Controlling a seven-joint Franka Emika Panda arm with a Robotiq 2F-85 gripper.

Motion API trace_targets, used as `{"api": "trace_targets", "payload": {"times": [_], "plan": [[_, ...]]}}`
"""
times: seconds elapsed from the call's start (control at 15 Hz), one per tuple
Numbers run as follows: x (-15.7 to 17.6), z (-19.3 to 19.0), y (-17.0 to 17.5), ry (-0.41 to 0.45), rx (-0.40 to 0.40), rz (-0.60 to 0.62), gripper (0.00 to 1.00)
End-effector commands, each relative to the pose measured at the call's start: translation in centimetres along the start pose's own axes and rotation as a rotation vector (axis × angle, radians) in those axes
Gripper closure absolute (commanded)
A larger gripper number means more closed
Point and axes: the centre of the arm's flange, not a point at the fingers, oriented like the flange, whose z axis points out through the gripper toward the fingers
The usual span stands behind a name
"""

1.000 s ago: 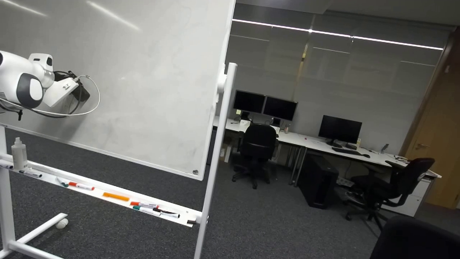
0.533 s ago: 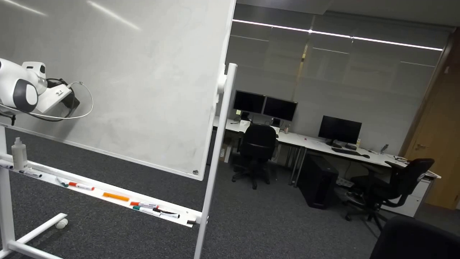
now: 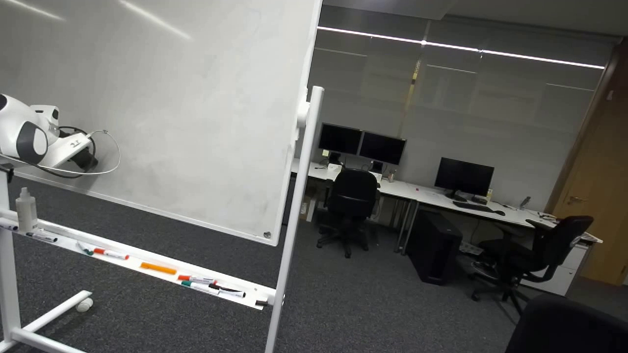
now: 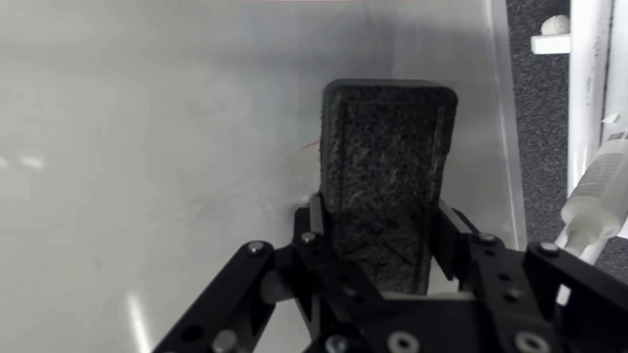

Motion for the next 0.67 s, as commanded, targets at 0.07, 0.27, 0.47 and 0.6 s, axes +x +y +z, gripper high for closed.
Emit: {"api": "trace_targets", "payload": {"times": [0.07,0.27,0.47,0.6], "plan": [[-0.5,4.3,-1.1,-0.060,0.101,0.004,0.70],[-0.7,5.5,-2.2,-0.081,0.146,-0.004,0.70],[-0.4,6.1,-2.6,-0.093,0.168,-0.017,0.70],[-0.2,6.0,-2.4,-0.104,0.172,-0.028,0.70]]}}
